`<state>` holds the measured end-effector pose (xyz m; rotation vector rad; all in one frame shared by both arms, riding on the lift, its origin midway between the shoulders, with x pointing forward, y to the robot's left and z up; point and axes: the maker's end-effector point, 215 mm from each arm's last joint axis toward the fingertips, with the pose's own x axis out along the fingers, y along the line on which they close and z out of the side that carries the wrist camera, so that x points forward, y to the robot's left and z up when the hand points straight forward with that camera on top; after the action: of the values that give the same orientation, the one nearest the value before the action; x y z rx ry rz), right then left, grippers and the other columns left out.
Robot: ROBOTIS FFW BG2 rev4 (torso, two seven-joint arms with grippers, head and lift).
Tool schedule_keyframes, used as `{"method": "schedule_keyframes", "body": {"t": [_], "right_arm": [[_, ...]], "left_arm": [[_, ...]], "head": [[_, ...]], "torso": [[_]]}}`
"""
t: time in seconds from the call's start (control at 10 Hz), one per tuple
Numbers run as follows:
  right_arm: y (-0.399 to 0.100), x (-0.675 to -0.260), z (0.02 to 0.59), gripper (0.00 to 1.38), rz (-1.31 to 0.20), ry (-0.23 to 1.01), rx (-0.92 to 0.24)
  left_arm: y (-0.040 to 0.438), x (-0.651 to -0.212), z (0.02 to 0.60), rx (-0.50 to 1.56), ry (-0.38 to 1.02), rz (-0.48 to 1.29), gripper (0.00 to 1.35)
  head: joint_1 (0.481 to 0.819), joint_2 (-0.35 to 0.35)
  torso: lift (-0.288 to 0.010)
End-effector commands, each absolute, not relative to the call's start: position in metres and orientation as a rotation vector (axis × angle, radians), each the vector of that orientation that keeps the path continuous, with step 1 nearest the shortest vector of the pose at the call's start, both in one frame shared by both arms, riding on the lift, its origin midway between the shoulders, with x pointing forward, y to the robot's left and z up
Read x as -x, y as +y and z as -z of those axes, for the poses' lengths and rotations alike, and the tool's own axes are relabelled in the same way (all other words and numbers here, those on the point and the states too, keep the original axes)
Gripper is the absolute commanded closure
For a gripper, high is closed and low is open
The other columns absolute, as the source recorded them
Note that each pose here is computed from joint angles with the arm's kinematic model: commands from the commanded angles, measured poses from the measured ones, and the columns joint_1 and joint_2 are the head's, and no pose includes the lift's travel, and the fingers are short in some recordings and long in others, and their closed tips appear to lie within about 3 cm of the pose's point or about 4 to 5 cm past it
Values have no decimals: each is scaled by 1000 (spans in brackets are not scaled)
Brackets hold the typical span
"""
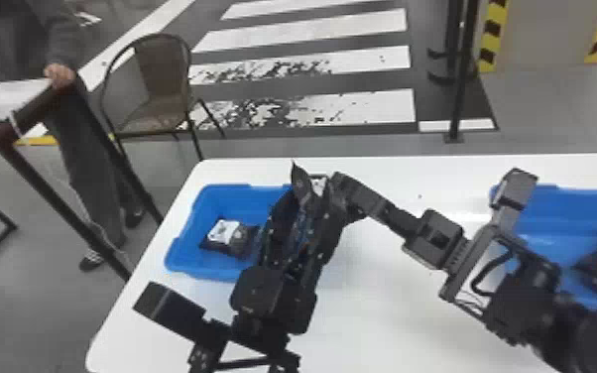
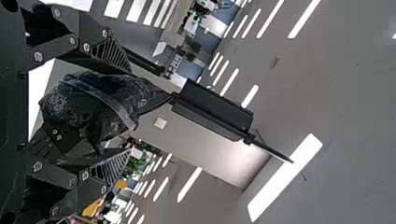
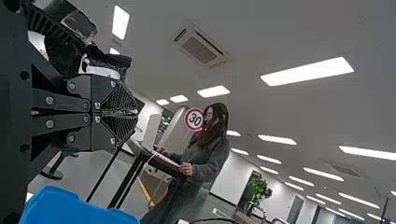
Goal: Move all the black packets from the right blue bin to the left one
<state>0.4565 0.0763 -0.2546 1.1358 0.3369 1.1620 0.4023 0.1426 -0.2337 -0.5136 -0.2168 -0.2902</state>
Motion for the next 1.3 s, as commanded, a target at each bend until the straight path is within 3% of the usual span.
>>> {"method": "schedule_keyframes", "body": {"t": [0.0,0.1,0.7,0.8,1.0,1.1,1.2], "right_arm": [[75,-456,255,1162,-1160,338,-1140],[75,-457,255,1162,-1159,335,-1142],[69,-470,248,1162,-1142,302,-1150],[68,-472,245,1062,-1139,293,-1163],[63,-477,243,127,-1124,268,-1156],[61,-480,241,-2,-1117,254,-1156],[56,-483,244,68,-1098,244,-1175]], "left_arm": [[151,-397,226,497,-248,255,1136],[151,-396,224,487,-243,246,1219],[139,-397,223,446,-213,277,1219],[142,-397,221,445,-221,271,1219],[149,-398,216,430,-241,250,1219],[153,-399,215,414,-246,240,1219],[161,-403,215,368,-258,220,1219]], "head": [[695,279],[695,288],[695,271],[695,268],[695,265],[693,267],[687,268]], "torso": [[-140],[-140],[-140],[-140],[-140],[-140],[-140]]}}
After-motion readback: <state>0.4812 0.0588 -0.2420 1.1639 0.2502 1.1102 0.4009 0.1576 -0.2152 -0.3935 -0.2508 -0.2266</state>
